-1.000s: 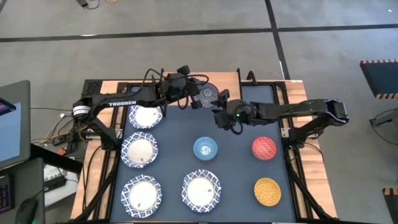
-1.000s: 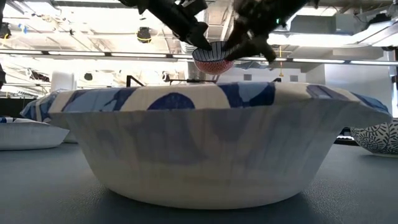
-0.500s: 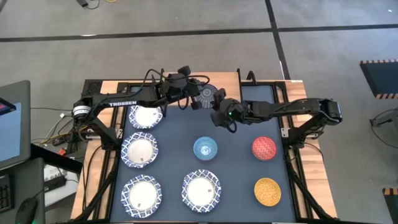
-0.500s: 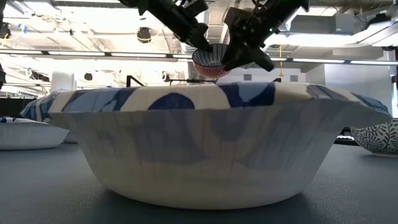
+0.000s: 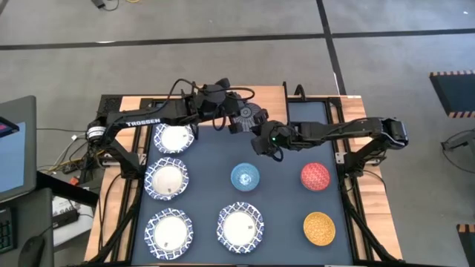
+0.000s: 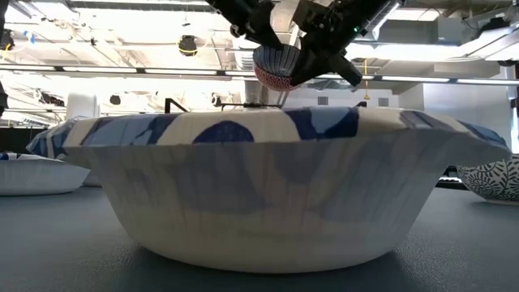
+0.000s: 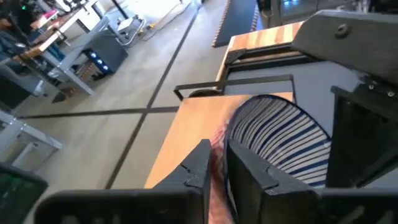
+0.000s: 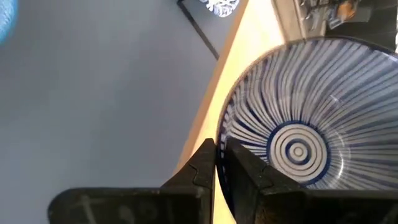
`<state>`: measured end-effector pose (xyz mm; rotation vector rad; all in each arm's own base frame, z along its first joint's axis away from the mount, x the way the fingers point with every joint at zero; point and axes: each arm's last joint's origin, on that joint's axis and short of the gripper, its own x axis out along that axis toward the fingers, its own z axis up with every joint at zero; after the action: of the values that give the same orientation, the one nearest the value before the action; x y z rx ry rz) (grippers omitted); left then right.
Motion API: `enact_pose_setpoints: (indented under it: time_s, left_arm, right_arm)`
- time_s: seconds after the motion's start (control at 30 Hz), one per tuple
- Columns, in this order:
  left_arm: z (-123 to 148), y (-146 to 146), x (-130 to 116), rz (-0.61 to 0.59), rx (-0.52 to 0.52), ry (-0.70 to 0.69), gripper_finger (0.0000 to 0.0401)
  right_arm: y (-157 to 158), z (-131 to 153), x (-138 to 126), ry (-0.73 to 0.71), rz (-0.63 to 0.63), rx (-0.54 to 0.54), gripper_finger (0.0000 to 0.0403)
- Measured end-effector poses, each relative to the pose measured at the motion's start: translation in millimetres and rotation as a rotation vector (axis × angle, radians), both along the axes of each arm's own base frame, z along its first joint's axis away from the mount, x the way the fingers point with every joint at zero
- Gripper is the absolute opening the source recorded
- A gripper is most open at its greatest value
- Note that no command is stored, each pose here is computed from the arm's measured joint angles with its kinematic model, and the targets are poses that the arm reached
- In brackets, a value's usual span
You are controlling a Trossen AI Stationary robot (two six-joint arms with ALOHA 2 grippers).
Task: Place and stack bowls onto a shelf
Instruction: Put the dark blue patterned bowl on the shelf
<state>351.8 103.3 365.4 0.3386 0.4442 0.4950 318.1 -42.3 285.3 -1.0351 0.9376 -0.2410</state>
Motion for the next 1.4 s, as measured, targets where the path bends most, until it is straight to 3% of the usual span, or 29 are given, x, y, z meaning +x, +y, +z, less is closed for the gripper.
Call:
enact_pose_setpoints:
  time_s: [0.27, 0.47, 0.6, 0.8, 0.9, 1.03, 1.4]
  left_arm:
    - [-0.2, 4.3, -2.9, 0.042, -0.005, 0.010, 0.0134]
    - [-1.4, 10.8, -16.7, 0.139, -0.014, 0.091, 0.0181]
    - [-4.2, 13.4, -32.4, 0.113, -0.111, 0.125, 0.0187]
    - [-37.8, 11.4, -52.0, 0.060, -0.195, 0.097, 0.0185]
    - [-52.0, 6.9, -64.3, 0.063, -0.198, 0.067, 0.0184]
    - [-68.3, -2.3, -75.6, 0.054, -0.212, 0.050, 0.0184]
    - [-79.8, -18.7, -85.1, 0.073, -0.193, 0.068, 0.0184]
  right_arm:
    - [-18.5, 17.9, -3.6, -0.066, -0.043, 0.226, 0.0038]
    - [-57.0, 42.5, -14.0, -0.159, -0.069, 0.428, 0.0038]
    - [-90.4, 58.0, -26.3, -0.230, -0.131, 0.599, 0.0038]
    - [-123.0, 62.6, -44.6, -0.305, -0.253, 0.692, 0.0038]
    - [-124.2, 59.7, -48.6, -0.295, -0.272, 0.774, 0.0039]
    - [-120.0, 49.5, -37.1, -0.252, -0.258, 0.800, 0.0041]
    - [-120.9, 19.8, -18.4, -0.160, -0.336, 0.888, 0.0062]
